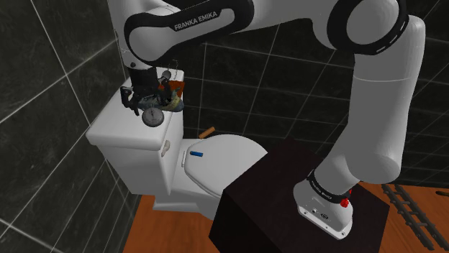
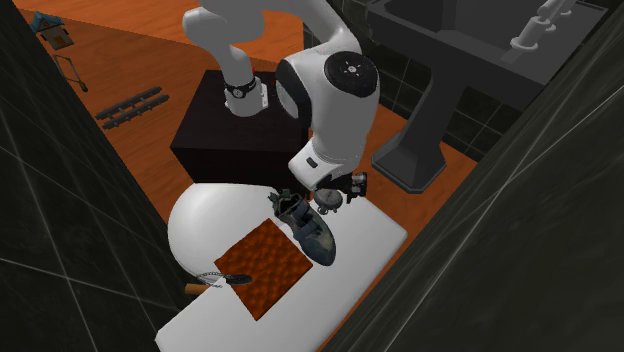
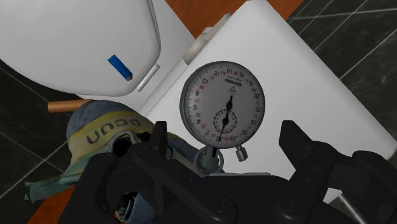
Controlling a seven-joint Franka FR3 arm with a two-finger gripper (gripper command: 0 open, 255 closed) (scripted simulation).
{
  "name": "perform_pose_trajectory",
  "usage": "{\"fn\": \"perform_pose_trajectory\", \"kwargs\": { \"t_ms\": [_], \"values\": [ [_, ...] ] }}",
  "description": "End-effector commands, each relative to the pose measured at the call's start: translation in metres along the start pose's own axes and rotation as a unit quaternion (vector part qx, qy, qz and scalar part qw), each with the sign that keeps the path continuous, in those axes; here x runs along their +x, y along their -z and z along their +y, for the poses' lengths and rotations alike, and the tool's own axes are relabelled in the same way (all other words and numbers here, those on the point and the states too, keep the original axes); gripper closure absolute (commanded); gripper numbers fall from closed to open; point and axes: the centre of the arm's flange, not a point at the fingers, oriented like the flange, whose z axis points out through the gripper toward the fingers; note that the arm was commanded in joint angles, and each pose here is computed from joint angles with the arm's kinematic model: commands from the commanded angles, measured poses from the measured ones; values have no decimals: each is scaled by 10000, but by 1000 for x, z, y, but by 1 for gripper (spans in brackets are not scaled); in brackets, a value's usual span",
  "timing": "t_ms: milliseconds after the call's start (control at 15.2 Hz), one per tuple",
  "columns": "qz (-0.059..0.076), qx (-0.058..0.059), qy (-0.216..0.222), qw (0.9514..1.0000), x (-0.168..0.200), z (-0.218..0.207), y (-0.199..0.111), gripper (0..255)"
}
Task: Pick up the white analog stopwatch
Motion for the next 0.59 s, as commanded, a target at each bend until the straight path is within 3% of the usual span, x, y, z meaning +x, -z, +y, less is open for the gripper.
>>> {"fn": "perform_pose_trajectory", "kwargs": {
  "t_ms": [0,330,396,528],
  "values": [
    [-7,-13,-17,10000,3,0,-13,0],
    [-7,-13,-17,10000,3,-1,-32,0],
    [-8,-13,-16,10000,2,-2,-32,255],
    [-7,-14,-14,10000,0,-5,-33,255]
  ]
}}
